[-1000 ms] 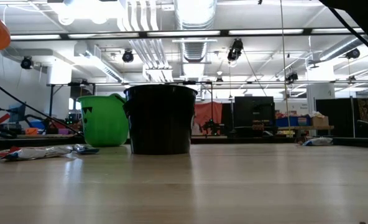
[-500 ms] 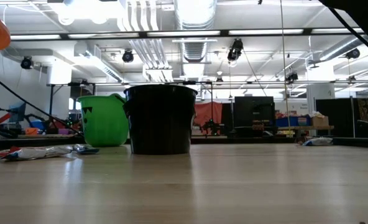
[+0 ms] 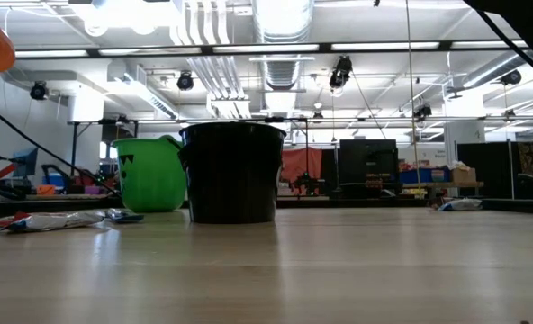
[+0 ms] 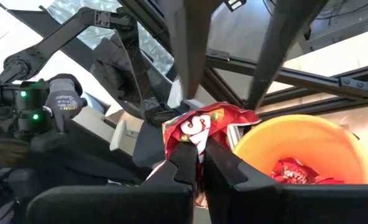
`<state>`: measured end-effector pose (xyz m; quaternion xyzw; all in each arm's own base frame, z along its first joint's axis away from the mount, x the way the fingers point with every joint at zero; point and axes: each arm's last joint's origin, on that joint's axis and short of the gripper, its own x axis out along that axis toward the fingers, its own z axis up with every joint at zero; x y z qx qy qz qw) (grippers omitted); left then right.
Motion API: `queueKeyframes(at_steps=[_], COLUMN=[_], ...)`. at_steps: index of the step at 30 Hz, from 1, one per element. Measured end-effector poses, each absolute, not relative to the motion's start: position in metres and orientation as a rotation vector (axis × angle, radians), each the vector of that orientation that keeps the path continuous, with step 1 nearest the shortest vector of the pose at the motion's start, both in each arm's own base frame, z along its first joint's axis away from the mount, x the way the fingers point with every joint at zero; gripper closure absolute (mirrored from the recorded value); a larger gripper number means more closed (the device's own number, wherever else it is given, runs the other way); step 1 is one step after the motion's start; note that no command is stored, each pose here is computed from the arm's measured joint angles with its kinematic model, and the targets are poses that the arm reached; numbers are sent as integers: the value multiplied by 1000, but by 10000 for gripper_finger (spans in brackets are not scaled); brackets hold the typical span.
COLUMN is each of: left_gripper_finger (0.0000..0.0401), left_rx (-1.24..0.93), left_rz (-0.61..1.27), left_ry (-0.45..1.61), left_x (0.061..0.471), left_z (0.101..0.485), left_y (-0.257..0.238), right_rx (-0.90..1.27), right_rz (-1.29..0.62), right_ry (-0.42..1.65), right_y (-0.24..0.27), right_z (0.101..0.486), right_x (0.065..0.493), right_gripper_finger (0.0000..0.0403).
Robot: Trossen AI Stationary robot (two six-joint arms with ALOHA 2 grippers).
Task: Sort candy
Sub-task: Put the red candy pack into the orange bucket
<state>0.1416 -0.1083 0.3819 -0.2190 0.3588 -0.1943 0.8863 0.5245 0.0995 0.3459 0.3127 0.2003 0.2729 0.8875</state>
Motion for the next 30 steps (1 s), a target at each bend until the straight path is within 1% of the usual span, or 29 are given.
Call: queueKeyframes(at_steps=[4, 12, 23, 26, 28, 30], left_gripper_finger=[238, 239, 240, 260, 292, 336], left_rx=[-440, -398, -369, -334, -315, -302], left_rz=[-421, -421, -461, -499, -524, -529], left_ry=[722, 749, 731, 706, 706, 706], left_x=[143, 151, 152, 155, 155, 156], left_z=[383, 378, 379, 379, 379, 379], left_y=[-109, -115, -117, -120, -121, -121], right_rx=[650, 708, 716, 716, 717, 717], right_rz=[569, 609, 590, 589, 588, 589], right_ry=[414, 365, 349, 348, 348, 349], right_y=[100, 102, 101, 101, 101, 101], right_z=[346, 339, 340, 340, 340, 339], right_x=[525, 534, 535, 535, 535, 535], right_gripper_finger=[394, 394, 394, 394, 394, 394])
